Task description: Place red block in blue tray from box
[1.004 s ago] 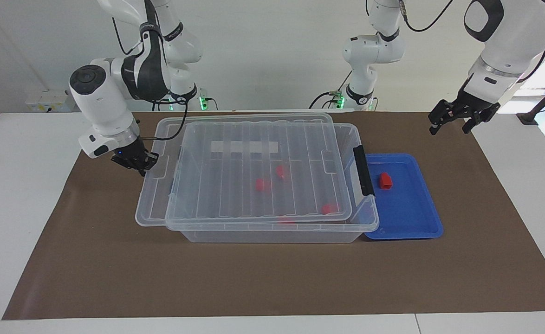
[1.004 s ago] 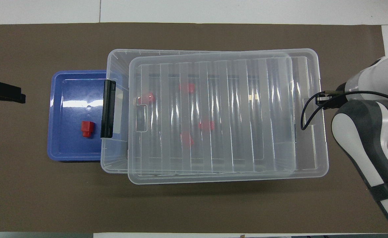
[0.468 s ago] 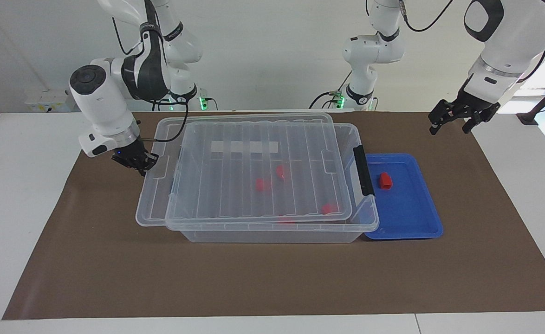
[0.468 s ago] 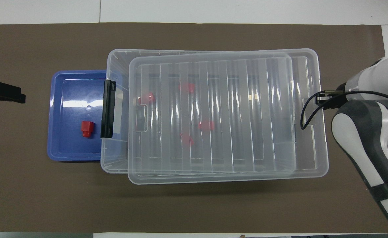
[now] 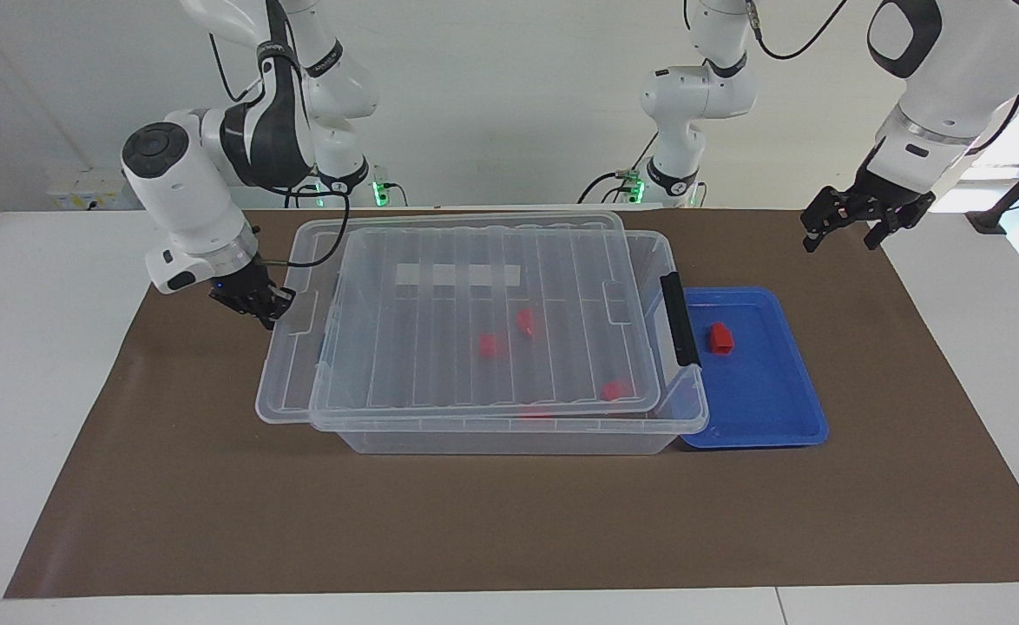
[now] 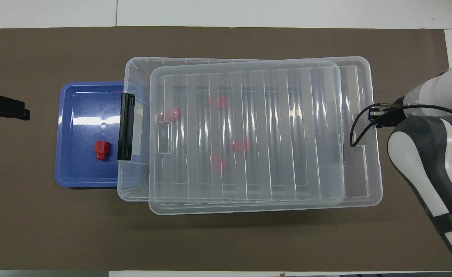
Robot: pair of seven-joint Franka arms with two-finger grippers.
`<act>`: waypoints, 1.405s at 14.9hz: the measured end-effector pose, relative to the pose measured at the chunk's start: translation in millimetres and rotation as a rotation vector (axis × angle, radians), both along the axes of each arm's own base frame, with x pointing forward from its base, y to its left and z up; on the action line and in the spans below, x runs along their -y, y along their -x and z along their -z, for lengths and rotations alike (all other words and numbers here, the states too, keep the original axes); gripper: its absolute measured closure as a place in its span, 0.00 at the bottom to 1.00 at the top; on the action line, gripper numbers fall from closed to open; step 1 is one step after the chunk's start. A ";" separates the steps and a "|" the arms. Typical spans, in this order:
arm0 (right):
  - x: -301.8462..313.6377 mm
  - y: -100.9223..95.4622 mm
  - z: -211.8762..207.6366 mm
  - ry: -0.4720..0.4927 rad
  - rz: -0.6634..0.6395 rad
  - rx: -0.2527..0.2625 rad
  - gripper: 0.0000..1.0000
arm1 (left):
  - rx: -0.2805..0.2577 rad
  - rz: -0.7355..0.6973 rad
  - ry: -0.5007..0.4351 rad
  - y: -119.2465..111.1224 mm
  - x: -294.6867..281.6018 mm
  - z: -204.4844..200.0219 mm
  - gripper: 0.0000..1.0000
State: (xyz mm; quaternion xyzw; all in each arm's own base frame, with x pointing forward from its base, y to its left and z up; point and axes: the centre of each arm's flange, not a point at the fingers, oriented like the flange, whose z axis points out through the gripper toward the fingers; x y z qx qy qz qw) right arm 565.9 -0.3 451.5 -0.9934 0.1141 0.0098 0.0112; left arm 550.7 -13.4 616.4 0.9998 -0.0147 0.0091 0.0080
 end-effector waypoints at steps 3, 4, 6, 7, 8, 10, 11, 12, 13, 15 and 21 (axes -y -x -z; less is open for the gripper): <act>1.8 4.4 3.9 -0.006 0.022 -0.035 0.99 | 0.000 0.000 0.000 0.0 0.0 0.0 0.00; 3.3 7.2 7.3 -0.008 0.025 -0.057 0.99 | 0.000 0.000 0.000 0.0 0.0 0.0 0.00; 5.5 9.6 10.4 -0.010 0.030 -0.074 0.99 | 0.000 0.000 0.000 0.0 0.0 0.0 0.00; 5.5 10.0 11.2 -0.012 0.031 -0.076 0.99 | 0.000 0.000 0.000 0.0 0.0 0.0 0.00; 5.3 10.2 11.6 -0.013 0.033 -0.077 0.99 | 0.000 0.000 0.000 0.0 0.0 0.0 0.00; 4.9 10.4 11.9 -0.016 0.050 -0.079 0.99 | 0.000 0.000 0.000 0.0 0.0 0.0 0.00; 4.4 10.6 12.4 -0.018 0.058 -0.080 0.99 | 0.000 0.000 0.000 0.0 0.0 0.0 0.00; 3.6 10.6 12.4 -0.018 0.062 -0.080 0.99 | 0.000 0.000 0.000 0.0 0.0 0.0 0.00; 2.8 10.7 12.1 -0.019 0.061 -0.080 0.99 | 0.000 0.000 0.000 0.0 0.0 0.0 0.00; 1.1 10.8 11.4 -0.020 0.059 -0.079 0.99 | 0.000 0.000 0.000 0.0 0.0 0.0 0.00; 6.1 2.6 -17.1 -0.023 -0.042 -0.035 0.71 | 0.000 0.000 0.000 0.0 0.0 0.0 0.00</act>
